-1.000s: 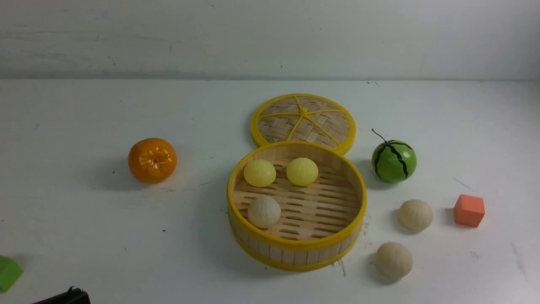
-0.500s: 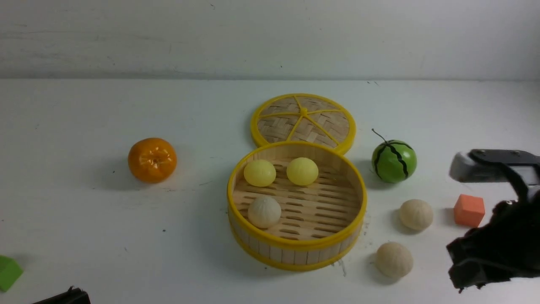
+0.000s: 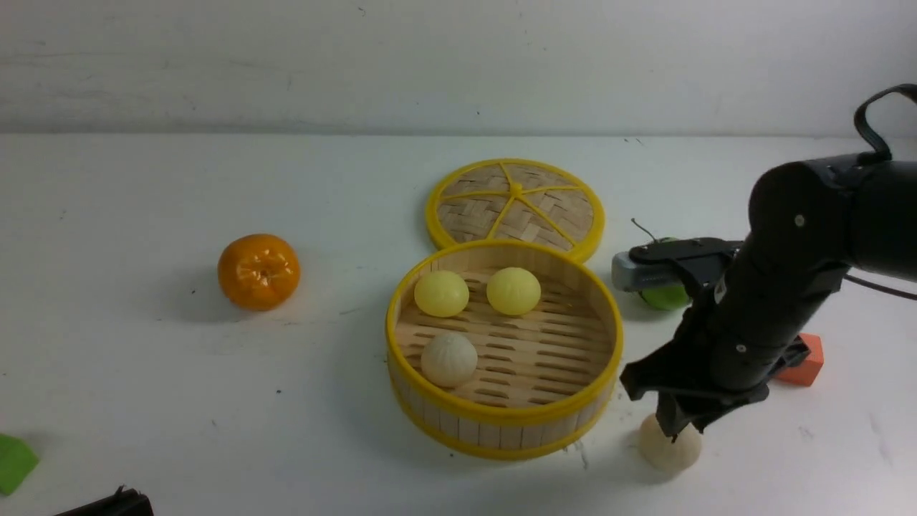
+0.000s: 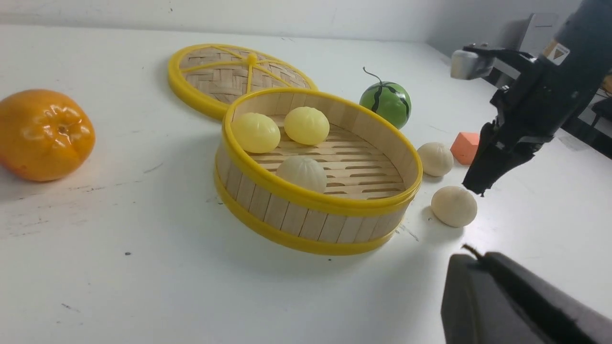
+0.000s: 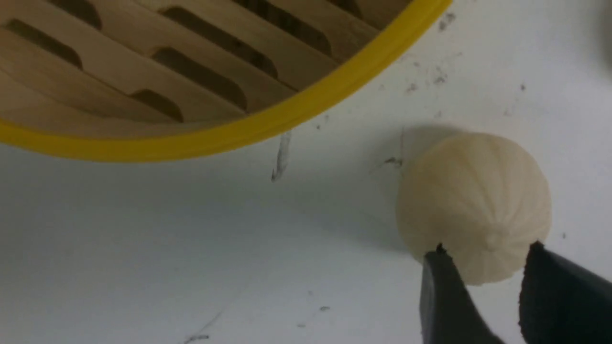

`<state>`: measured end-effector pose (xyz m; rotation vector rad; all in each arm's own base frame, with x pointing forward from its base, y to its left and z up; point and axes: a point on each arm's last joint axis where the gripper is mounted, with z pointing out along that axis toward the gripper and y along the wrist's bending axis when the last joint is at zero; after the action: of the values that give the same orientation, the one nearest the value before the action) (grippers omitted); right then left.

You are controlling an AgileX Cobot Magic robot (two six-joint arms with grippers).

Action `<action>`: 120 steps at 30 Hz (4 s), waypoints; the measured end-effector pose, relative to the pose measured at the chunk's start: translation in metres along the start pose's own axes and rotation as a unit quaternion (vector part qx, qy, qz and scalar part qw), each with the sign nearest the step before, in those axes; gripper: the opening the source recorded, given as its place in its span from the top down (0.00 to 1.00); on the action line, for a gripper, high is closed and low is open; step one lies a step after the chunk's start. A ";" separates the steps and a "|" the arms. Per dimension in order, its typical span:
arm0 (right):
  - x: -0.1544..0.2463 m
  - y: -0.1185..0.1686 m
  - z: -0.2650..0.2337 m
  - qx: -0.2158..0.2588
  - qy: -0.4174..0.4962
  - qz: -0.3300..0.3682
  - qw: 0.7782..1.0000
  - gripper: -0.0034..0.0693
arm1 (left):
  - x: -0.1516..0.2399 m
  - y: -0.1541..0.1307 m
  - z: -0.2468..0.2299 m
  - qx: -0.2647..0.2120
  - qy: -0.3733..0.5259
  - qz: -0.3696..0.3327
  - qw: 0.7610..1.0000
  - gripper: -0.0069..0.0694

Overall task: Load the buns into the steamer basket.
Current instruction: Use the right arm to grab a steamed stuffed bun, then use the right arm to put the steamed stuffed bun into the steamer, then use the right arm to grab a steamed stuffed bun

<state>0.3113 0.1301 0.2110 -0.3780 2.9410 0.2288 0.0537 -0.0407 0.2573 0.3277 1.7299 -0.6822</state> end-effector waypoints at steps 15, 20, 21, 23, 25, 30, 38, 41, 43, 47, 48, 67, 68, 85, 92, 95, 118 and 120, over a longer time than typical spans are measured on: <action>-0.010 -0.003 0.014 0.014 -0.020 0.010 1.000 0.62 | 0.000 0.000 0.000 0.000 0.000 0.000 1.000 0.93; -0.010 -0.004 0.017 0.015 -0.015 0.017 1.000 0.62 | 0.000 0.000 0.000 0.000 0.000 0.000 1.000 0.92; -0.010 -0.004 0.020 0.015 -0.011 0.019 1.000 0.62 | 0.000 0.000 0.000 0.000 0.001 0.000 1.000 0.92; -0.010 -0.004 0.023 0.016 -0.006 0.020 1.000 0.62 | 0.000 0.000 0.000 0.000 0.001 0.000 1.000 0.92; -0.010 -0.005 0.026 0.016 -0.003 0.021 1.000 0.62 | 0.000 0.000 0.000 0.000 0.001 0.000 1.000 0.92; -0.011 -0.005 0.026 0.016 -0.005 0.022 1.000 0.62 | 0.000 0.000 0.000 0.000 0.001 0.000 1.000 0.91; -0.010 -0.005 0.026 0.017 -0.002 0.023 1.000 0.74 | 0.000 0.000 0.000 0.000 0.001 0.000 1.000 0.90; -0.009 -0.005 0.026 0.017 0.004 0.021 1.000 0.87 | 0.000 0.000 0.000 0.000 0.001 0.000 1.000 0.90; -0.008 -0.005 0.026 0.018 0.012 0.017 1.000 0.95 | 0.000 0.000 0.000 0.000 0.001 0.000 1.000 0.90; -0.004 -0.003 0.011 0.016 0.013 0.014 1.000 0.95 | 0.000 0.000 0.000 0.000 0.001 0.000 1.000 0.90; -0.004 -0.002 0.004 0.015 0.008 0.013 1.000 0.95 | 0.000 0.000 0.000 0.000 0.001 0.000 1.000 0.90; -0.096 0.034 -0.013 -0.098 -0.082 -0.018 0.992 0.94 | 0.000 0.000 0.000 0.000 0.001 0.000 1.000 0.88; -0.101 0.033 -0.008 -0.089 -0.081 -0.021 0.992 0.94 | 0.000 0.000 0.000 0.000 0.001 0.000 1.000 0.88; -0.105 0.026 -0.012 -0.048 -0.069 -0.004 0.996 0.26 | 0.000 0.000 0.000 0.000 0.001 0.000 1.000 0.87; -0.073 -0.003 -0.075 0.060 -0.071 0.012 0.996 0.44 | 0.000 0.000 0.000 0.000 0.001 0.000 1.000 0.86; -0.054 -0.034 -0.073 0.081 -0.050 0.075 0.993 0.57 | 0.000 0.000 0.000 0.000 0.001 0.000 1.000 0.86; -0.064 -0.091 0.015 -0.014 -0.034 0.160 0.986 0.57 | 0.000 0.000 0.000 0.000 0.001 0.000 1.000 0.82; -0.065 -0.092 0.016 -0.012 -0.039 0.160 0.986 0.58 | 0.000 0.000 0.000 0.000 0.001 0.000 1.000 0.82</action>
<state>0.3998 0.0607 0.1953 0.1009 2.9091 0.3124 0.0537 -0.0407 0.2569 0.3279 1.7309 -0.6819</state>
